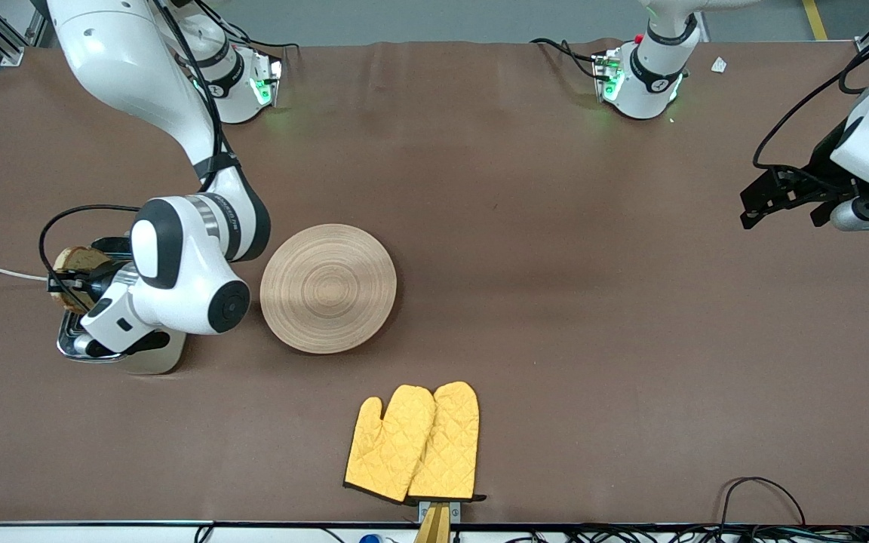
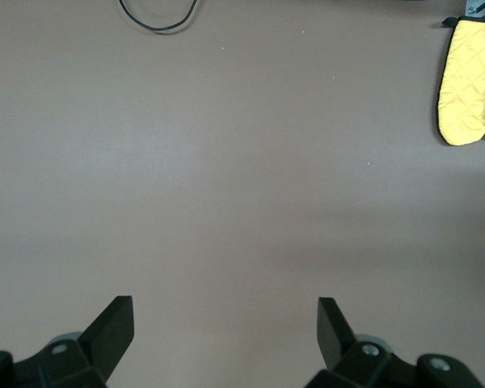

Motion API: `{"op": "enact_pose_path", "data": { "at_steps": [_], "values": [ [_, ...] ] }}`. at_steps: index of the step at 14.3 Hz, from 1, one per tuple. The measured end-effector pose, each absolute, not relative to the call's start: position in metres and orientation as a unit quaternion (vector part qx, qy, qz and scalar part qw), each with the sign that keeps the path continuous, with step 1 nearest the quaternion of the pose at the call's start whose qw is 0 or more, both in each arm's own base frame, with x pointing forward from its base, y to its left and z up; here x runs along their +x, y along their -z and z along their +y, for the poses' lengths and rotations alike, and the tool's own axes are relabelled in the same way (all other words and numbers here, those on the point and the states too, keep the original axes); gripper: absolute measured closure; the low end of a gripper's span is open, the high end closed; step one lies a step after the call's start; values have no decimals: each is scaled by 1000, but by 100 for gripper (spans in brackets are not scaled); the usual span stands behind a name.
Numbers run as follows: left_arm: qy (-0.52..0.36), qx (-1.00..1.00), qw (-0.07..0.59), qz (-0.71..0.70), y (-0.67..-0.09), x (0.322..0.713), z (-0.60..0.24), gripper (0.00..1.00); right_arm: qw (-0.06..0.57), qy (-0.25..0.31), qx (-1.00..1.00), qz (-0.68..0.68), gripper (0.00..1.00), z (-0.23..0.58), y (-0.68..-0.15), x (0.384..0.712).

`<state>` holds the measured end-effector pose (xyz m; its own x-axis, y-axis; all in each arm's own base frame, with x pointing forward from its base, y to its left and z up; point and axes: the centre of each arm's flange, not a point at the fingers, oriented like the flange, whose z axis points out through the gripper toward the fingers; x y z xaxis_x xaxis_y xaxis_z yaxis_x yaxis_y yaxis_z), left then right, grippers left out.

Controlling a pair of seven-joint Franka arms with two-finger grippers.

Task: Move plate and put bread in toaster
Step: 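Carry the bread over the toaster and lower it into a slot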

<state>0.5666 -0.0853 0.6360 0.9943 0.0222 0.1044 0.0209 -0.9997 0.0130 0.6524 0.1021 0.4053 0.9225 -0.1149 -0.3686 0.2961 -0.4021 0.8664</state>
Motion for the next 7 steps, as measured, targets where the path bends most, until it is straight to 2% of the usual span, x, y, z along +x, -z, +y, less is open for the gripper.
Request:
{"op": "enact_pose_path", "data": {
  "at_steps": [7],
  "values": [
    [-52,999,6,11,-636,567,-85,0,543,192,816,55,99,98,-405,654]
  ]
}}
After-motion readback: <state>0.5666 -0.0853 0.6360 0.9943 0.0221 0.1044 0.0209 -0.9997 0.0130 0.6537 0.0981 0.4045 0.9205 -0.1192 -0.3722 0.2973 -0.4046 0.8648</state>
